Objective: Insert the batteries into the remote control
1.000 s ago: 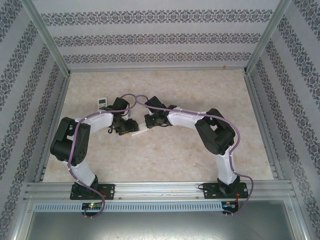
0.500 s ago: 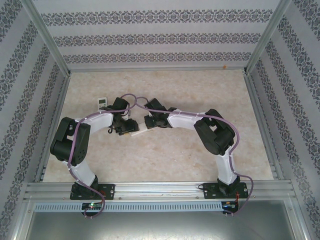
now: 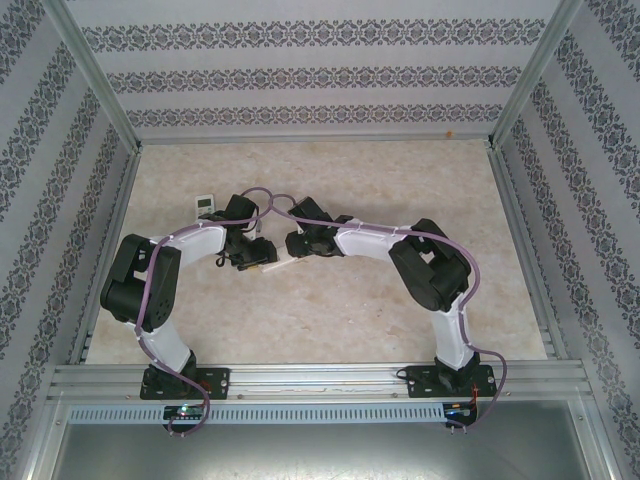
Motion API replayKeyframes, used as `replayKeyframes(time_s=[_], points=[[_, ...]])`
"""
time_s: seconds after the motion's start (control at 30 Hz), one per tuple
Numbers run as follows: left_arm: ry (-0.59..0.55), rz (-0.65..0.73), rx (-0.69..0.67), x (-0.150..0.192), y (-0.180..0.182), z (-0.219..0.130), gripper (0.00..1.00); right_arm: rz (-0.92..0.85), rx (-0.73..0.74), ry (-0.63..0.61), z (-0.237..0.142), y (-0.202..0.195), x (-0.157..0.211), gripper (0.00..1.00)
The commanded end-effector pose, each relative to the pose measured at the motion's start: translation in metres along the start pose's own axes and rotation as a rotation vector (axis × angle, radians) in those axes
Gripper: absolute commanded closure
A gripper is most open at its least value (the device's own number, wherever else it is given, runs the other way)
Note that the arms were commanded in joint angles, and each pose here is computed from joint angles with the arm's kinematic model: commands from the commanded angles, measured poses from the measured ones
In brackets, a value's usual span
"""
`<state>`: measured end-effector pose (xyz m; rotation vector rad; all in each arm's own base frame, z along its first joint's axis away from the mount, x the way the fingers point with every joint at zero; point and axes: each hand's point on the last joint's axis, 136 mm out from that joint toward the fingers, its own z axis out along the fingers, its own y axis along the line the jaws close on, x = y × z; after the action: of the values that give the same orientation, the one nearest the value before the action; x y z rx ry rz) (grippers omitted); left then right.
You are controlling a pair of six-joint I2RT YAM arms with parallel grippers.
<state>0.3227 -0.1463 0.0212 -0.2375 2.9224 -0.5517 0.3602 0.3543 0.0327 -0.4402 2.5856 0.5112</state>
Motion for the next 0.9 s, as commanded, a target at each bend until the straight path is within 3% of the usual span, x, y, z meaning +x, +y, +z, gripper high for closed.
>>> replayKeyframes(time_s=[0.0, 0.33, 0.87], points=[[-0.040, -0.002, -0.097, -0.009, 0.029, 0.030, 0.50, 0.005, -0.005, 0.013, -0.019, 0.000, -0.003, 0.69], [-0.039, -0.004, -0.100, -0.008, 0.030, 0.031, 0.50, 0.011, 0.006, 0.056, -0.006, -0.009, 0.009, 0.78], [-0.043, -0.004, -0.097, -0.008, 0.030, 0.030, 0.50, -0.001, 0.018, 0.067, 0.001, -0.010, 0.009, 0.83]])
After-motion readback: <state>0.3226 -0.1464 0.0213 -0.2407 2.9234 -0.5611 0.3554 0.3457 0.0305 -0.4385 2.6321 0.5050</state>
